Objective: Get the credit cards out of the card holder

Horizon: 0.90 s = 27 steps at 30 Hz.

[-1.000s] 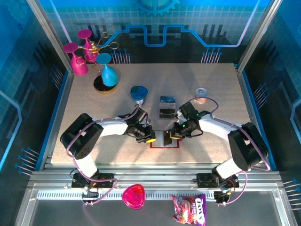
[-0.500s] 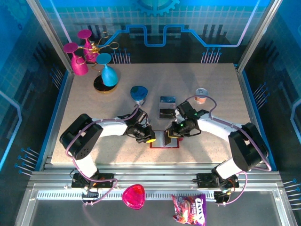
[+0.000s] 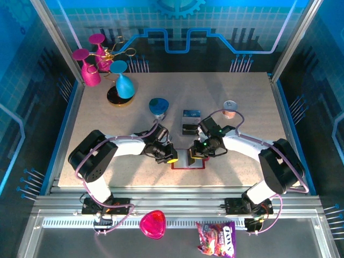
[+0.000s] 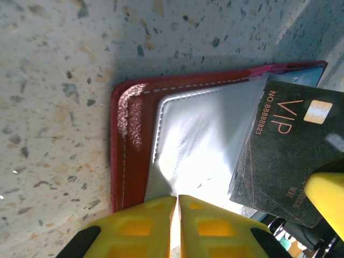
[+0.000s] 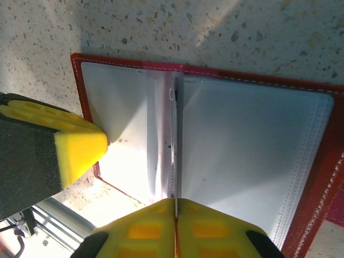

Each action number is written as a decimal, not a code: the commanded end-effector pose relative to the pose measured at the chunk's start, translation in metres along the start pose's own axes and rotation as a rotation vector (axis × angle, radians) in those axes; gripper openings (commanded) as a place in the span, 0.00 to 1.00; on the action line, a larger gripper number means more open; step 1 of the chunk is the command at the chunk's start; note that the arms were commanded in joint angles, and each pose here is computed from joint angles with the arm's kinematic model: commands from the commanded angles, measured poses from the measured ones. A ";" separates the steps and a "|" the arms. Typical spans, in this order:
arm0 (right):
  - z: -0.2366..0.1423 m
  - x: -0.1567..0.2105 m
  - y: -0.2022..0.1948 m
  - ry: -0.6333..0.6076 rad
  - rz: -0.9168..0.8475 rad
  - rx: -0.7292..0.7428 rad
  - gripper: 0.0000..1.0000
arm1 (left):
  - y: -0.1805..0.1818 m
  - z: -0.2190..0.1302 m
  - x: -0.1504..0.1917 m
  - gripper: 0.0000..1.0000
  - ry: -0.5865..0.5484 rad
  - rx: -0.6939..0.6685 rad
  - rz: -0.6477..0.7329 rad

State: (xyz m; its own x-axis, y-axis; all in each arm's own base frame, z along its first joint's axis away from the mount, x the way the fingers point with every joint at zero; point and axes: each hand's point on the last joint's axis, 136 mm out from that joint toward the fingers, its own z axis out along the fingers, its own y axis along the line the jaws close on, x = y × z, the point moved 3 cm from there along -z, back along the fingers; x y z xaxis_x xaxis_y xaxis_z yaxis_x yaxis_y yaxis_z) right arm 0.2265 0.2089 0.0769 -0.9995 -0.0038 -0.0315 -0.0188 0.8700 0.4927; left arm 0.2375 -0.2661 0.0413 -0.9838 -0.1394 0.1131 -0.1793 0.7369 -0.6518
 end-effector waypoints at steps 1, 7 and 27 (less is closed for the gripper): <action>-0.009 -0.005 0.010 -0.023 -0.009 0.004 0.08 | 0.021 0.002 0.012 0.12 0.031 -0.074 -0.052; -0.024 -0.010 0.013 -0.053 -0.054 -0.005 0.06 | 0.017 -0.003 0.010 0.12 0.019 -0.078 -0.039; -0.068 -0.012 0.010 0.209 -1.149 0.218 0.00 | 0.002 -0.013 0.003 0.15 -0.018 -0.056 -0.016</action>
State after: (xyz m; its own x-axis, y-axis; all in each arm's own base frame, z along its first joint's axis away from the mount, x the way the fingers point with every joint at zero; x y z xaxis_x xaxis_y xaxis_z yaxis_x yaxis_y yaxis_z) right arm 0.2469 0.1941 0.1391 -0.6000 -0.7517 -0.2739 -0.7993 0.5777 0.1656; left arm 0.2343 -0.2615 0.0455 -0.9819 -0.1483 0.1181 -0.1895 0.7507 -0.6329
